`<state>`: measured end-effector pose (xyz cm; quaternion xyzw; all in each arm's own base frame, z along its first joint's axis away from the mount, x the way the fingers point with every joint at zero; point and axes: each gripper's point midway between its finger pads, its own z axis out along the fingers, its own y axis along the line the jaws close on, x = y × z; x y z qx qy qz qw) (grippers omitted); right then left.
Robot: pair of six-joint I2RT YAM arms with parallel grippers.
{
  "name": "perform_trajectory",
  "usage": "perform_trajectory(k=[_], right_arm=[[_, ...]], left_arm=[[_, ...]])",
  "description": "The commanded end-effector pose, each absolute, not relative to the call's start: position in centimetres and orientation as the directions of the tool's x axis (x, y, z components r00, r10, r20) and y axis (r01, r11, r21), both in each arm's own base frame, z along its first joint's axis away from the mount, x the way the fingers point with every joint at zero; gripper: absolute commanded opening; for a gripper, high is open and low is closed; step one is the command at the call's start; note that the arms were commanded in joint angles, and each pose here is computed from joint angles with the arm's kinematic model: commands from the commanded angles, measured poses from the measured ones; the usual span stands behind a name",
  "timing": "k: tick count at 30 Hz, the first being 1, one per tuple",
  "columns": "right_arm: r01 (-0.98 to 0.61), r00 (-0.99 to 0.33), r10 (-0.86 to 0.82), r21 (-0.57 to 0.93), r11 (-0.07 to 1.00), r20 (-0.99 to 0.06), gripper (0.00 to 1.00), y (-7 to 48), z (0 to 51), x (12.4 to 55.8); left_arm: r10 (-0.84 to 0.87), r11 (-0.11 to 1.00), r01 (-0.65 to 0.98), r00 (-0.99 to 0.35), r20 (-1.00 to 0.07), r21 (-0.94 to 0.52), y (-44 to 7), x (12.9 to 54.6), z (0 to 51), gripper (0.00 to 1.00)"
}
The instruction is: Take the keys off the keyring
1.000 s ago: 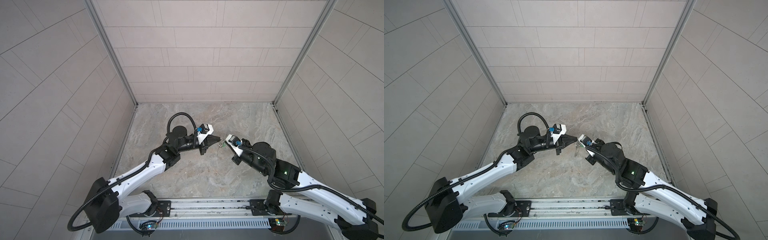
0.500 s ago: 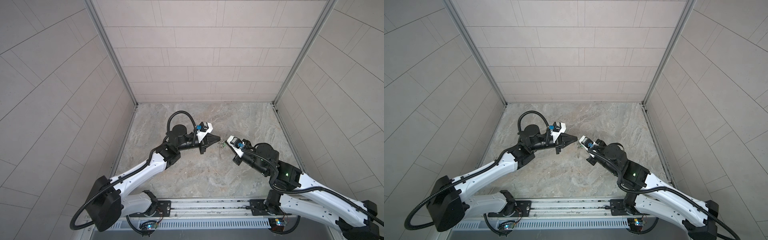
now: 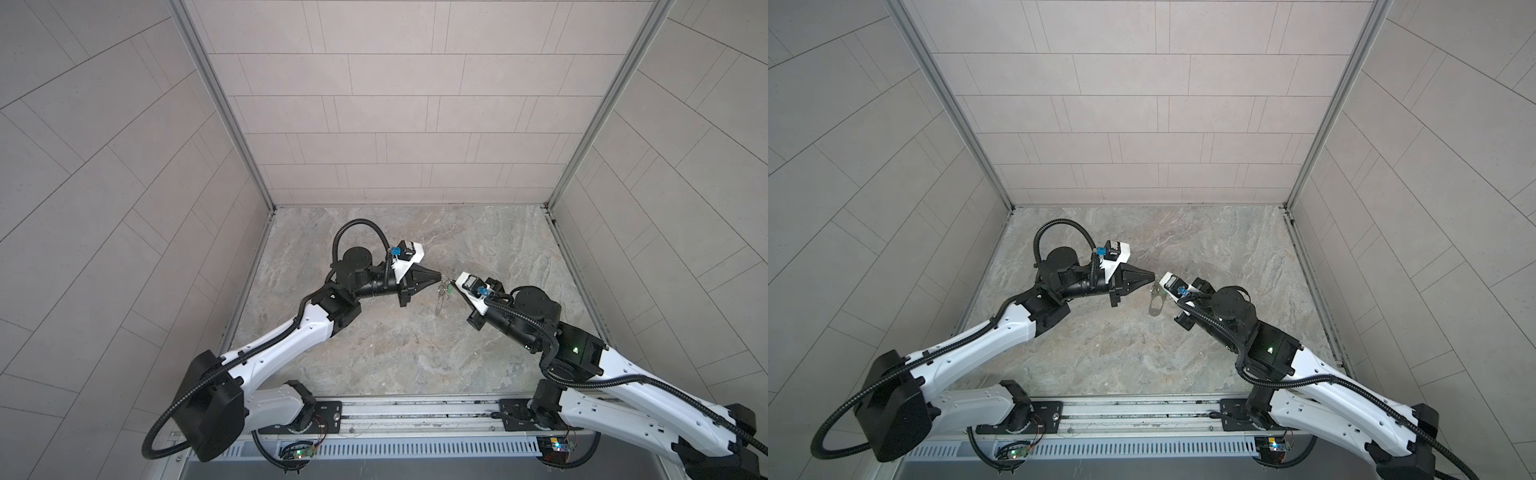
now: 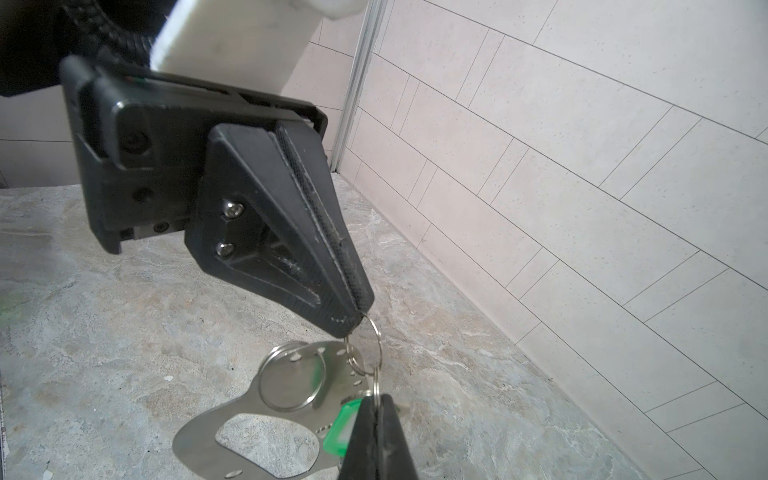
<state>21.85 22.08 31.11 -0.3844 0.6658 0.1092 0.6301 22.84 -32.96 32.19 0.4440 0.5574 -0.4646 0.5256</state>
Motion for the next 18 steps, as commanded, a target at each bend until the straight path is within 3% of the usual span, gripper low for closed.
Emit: perform_trajectory(k=[1, 18], right_arm=[[-0.637, 0.117, -0.341, -0.334, 0.695, -0.933, 0.00, 21.7, 32.3, 21.8], [-0.661, 0.230, -0.353, -0.412, 0.627, -0.907, 0.00, 22.6, 32.8, 21.1]], left_arm=[[-0.046, 0.162, 0.987, -0.008, -0.999, -0.016, -32.9, 22.9, 34.8, 0.00], [-0.082, 0.129, 0.988, -0.069, -0.994, -0.079, -33.0, 23.3, 35.8, 0.00]])
